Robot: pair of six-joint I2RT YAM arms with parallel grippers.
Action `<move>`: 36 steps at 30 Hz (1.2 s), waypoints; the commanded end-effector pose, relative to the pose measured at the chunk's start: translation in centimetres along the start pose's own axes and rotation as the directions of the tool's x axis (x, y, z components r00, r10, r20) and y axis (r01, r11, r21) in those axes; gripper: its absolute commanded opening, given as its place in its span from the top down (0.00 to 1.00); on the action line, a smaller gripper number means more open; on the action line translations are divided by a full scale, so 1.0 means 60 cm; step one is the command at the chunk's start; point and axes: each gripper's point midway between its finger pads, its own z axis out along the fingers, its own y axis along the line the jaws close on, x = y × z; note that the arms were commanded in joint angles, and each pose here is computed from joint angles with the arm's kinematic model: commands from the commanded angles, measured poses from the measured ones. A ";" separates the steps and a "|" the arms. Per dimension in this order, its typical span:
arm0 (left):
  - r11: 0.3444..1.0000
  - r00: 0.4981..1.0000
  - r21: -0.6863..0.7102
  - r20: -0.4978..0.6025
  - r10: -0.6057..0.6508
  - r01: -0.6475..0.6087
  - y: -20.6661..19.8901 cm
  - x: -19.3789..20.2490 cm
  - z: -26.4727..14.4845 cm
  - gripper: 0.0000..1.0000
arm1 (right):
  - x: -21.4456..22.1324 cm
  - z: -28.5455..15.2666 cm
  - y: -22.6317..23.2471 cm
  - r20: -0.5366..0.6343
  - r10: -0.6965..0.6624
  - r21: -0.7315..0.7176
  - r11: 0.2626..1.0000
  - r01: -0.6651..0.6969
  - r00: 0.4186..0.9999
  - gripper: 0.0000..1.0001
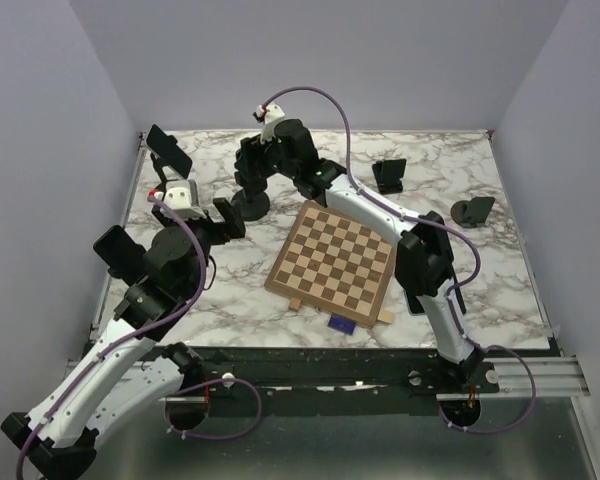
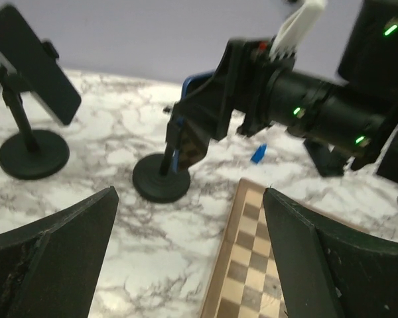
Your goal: Remove the phone from the phone stand
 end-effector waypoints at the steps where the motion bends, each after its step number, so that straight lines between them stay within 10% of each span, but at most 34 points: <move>1: 0.996 0.959 0.010 -0.268 -0.086 0.092 0.026 0.136 -0.013 0.01 | -0.005 -0.034 0.036 -0.036 0.008 -0.083 0.996 -0.011 0.999 0.99; 14: 0.950 0.834 -0.046 -0.469 -0.292 0.308 0.052 0.240 0.069 0.08 | 0.034 -0.046 0.069 -0.137 0.006 -0.206 0.978 -0.035 0.991 0.99; 36: 0.990 0.949 0.139 -0.310 0.051 -0.008 0.071 0.193 0.200 0.41 | 0.045 -0.030 0.065 -0.177 0.048 -0.262 0.960 -0.095 0.983 0.99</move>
